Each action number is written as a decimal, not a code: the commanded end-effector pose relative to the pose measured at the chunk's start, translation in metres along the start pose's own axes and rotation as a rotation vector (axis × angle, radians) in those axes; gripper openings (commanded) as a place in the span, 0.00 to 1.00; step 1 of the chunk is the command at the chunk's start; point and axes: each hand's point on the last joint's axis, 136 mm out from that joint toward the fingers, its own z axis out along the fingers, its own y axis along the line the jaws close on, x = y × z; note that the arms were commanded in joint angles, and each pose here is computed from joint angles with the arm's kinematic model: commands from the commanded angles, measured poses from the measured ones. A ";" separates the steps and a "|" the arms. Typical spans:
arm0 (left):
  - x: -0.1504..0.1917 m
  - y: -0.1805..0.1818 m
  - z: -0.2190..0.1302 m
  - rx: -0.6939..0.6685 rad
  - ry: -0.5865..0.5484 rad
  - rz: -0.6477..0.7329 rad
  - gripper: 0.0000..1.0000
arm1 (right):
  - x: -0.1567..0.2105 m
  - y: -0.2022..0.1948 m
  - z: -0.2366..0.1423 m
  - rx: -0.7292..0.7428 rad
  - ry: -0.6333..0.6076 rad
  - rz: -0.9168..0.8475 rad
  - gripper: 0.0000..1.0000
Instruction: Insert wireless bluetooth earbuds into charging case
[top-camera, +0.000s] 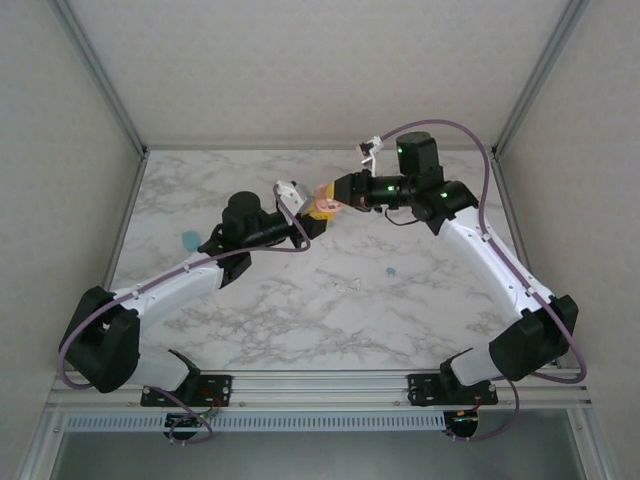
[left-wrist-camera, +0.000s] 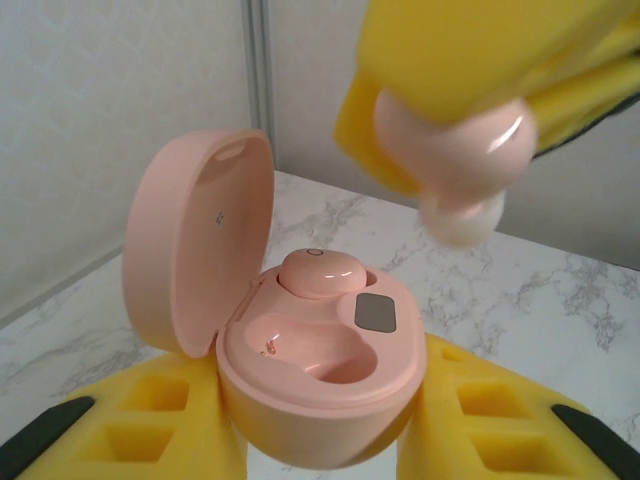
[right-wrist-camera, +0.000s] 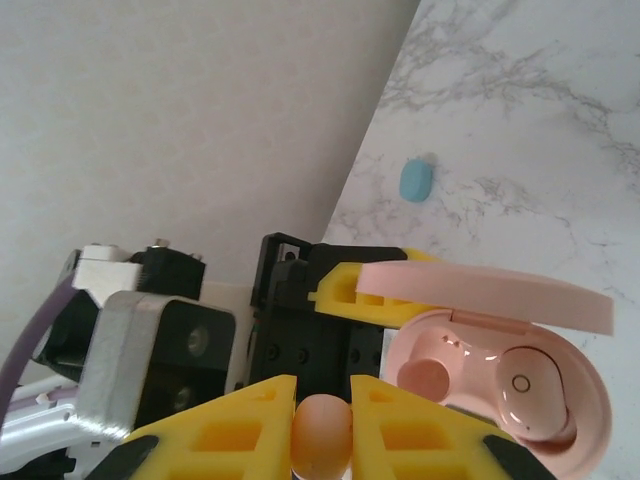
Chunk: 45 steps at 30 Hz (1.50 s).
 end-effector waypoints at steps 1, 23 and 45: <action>-0.021 -0.006 0.003 0.027 -0.045 0.037 0.14 | -0.004 0.002 0.006 -0.005 -0.013 -0.004 0.18; -0.029 -0.010 0.004 0.016 -0.066 0.024 0.14 | 0.002 -0.017 0.015 0.111 -0.022 0.002 0.19; -0.033 -0.006 0.005 -0.005 -0.086 0.030 0.14 | 0.016 -0.026 0.016 0.187 0.021 0.008 0.21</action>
